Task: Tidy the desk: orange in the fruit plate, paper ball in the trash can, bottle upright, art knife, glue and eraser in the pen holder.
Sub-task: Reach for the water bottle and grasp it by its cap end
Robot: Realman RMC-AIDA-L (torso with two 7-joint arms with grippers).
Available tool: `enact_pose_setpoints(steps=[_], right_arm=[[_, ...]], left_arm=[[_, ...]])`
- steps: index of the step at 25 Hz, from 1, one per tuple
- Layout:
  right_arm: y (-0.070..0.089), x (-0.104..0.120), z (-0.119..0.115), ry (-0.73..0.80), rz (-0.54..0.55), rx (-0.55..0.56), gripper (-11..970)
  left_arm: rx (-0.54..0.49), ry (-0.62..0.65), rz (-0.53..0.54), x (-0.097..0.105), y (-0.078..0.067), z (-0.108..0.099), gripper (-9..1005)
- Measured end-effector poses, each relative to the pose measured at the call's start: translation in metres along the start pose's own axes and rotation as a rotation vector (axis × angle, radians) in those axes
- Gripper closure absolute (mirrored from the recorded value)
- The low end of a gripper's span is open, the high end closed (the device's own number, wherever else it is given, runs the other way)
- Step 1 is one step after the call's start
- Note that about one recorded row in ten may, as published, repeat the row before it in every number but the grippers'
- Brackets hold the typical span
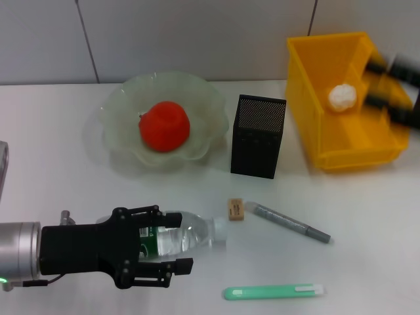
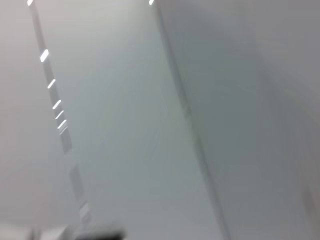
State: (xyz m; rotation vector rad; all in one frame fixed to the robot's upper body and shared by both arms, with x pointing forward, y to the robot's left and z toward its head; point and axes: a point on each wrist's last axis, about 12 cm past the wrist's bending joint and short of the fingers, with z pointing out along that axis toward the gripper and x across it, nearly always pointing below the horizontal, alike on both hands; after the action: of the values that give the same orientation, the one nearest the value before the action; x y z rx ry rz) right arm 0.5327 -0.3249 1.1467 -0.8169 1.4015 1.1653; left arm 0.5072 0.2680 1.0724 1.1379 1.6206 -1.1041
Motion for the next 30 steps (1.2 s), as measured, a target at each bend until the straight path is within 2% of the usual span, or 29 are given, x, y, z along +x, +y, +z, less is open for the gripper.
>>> enact_pose_setpoints(steps=[2, 6, 10, 13, 17, 21, 22, 23, 25, 27, 30], right_arm=[[0.003, 0.006, 0.000, 0.047, 0.010, -0.014, 196], [0.011, 0.041, 0.005, 0.270, 0.065, -0.044, 197], [0.012, 0.054, 0.009, 0.357, 0.080, -0.048, 197], [0.011, 0.054, 0.009, 0.368, 0.085, -0.048, 198], [0.009, 0.051, 0.005, 0.386, 0.093, -0.044, 198], [0.005, 0.042, -0.002, 0.434, 0.114, -0.044, 197], [0.004, 0.040, -0.003, 0.441, 0.112, -0.044, 197], [0.004, 0.040, -0.003, 0.441, 0.112, -0.044, 197], [0.001, 0.035, -0.002, 0.464, 0.116, -0.045, 197], [-0.002, 0.034, -0.001, 0.499, 0.127, -0.045, 197], [-0.003, 0.034, 0.000, 0.515, 0.133, -0.041, 198]], left_arm=[[-0.001, -0.002, 0.001, 0.000, 0.000, 0.002, 187], [-0.002, -0.003, -0.003, -0.001, 0.001, 0.004, 189], [-0.003, -0.002, -0.002, -0.001, 0.001, 0.004, 191], [0.000, -0.003, 0.008, -0.003, 0.002, 0.004, 192], [0.030, 0.000, 0.054, -0.020, 0.008, 0.012, 194], [0.059, 0.035, 0.108, -0.051, 0.023, 0.022, 196], [0.059, 0.035, 0.108, -0.051, 0.023, 0.022, 197], [0.066, 0.057, 0.123, -0.059, 0.026, 0.023, 197], [0.089, 0.177, 0.204, -0.085, 0.036, 0.028, 198], [0.099, 0.289, 0.282, -0.094, 0.038, 0.033, 198], [0.115, 0.346, 0.324, -0.098, 0.038, 0.039, 198]])
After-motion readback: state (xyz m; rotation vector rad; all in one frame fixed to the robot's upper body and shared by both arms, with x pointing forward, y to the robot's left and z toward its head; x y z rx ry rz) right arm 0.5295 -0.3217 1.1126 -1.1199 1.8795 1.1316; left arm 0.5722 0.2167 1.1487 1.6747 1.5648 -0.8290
